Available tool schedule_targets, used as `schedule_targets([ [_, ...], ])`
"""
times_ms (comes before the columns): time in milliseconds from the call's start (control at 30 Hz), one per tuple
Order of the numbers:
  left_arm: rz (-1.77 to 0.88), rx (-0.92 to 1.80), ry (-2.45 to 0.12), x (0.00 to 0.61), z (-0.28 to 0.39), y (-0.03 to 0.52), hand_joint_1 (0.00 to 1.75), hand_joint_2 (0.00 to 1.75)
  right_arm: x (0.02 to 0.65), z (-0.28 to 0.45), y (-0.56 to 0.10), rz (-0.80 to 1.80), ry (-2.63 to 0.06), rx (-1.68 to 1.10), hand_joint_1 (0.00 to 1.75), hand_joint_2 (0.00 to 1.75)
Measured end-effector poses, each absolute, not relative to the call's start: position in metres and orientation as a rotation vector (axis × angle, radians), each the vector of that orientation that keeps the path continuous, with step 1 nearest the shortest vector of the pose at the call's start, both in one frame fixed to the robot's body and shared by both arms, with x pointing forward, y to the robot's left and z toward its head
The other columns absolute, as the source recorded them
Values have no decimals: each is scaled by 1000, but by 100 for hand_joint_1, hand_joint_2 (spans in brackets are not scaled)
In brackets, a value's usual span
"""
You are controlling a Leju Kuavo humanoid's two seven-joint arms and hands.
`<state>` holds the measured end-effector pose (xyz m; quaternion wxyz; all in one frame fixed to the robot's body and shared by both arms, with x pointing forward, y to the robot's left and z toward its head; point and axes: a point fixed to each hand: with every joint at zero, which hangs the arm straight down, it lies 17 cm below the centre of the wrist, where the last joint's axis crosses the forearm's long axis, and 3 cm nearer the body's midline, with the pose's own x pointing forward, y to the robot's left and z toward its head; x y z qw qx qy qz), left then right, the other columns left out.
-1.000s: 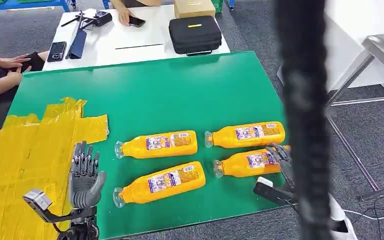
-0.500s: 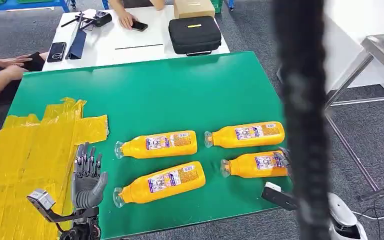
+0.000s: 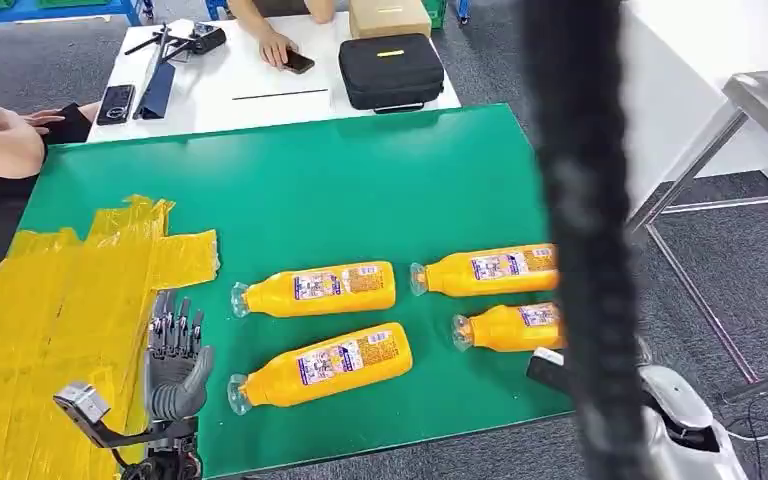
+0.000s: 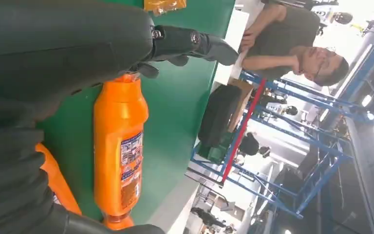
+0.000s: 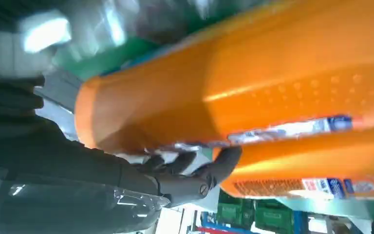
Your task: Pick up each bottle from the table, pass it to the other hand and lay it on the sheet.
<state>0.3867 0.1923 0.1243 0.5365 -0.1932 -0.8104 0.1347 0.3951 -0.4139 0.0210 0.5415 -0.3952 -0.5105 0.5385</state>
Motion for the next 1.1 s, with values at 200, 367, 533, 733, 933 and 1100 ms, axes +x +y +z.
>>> schedule_targets([
  [200,324,-469,-1930,388,126,191,0,175,402,15,-416,1330,-1152,-939,0,175],
  [367,320,-473,-1913,386,123,190,0,175,403,-6,-432,1388,-1038,-911,0,175],
  [533,321,-471,-1910,385,122,190,0,175,397,-15,-449,1430,-954,-886,0,175],
  [733,338,-475,-1906,385,121,192,0,175,373,-28,-483,1450,-819,-802,0,175],
  [933,355,-476,-1901,384,118,195,0,175,332,-34,-516,1440,-726,-709,175,175],
  [1100,355,-470,-1899,384,117,196,0,0,308,-31,-515,1438,-738,-658,175,175],
])
